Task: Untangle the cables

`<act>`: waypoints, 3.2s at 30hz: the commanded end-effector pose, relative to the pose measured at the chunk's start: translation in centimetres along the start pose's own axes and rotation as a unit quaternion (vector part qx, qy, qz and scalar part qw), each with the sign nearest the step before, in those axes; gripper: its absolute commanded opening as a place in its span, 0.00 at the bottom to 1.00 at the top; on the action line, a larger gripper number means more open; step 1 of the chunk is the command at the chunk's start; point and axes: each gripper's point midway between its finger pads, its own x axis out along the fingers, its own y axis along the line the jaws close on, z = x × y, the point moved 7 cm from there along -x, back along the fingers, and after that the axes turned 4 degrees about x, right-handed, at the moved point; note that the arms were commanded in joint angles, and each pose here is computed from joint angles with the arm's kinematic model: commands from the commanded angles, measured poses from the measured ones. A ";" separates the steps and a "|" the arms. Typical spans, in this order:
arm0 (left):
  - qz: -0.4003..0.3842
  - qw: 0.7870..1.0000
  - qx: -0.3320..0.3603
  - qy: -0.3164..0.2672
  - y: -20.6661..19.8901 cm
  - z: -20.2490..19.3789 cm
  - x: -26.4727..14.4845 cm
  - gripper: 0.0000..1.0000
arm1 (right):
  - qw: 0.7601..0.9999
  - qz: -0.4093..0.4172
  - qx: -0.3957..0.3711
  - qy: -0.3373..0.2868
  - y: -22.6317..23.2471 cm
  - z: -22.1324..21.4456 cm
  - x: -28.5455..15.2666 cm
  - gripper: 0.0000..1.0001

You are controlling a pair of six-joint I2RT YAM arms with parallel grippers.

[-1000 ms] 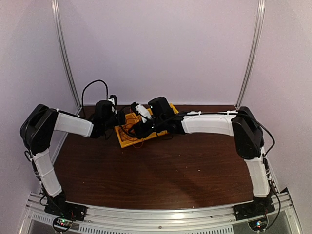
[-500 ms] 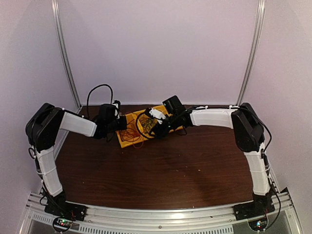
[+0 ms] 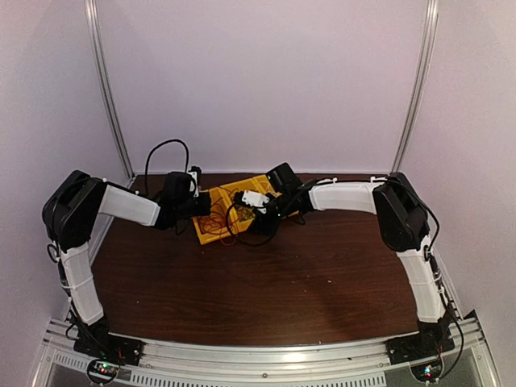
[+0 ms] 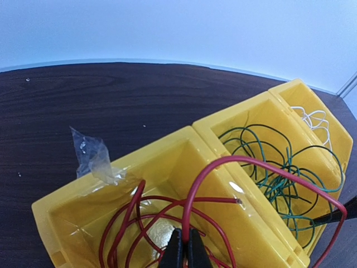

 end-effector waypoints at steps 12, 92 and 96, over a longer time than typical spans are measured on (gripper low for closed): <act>-0.088 0.996 0.023 0.004 -2.4 2.4 -3.0 0.00 | 0.991 0.044 -0.060 0.107 3.0 -3.8 0.6 0.60; -0.302 0.937 -0.014 -0.174 -18.2 -3.3 -14.3 0.00 | 0.974 0.105 0.199 0.012 12.1 -1.6 -10.1 0.00; -0.290 0.941 -0.003 -0.173 -17.4 -5.7 -13.1 0.00 | 0.977 0.087 0.196 0.002 11.9 -1.5 -10.9 0.00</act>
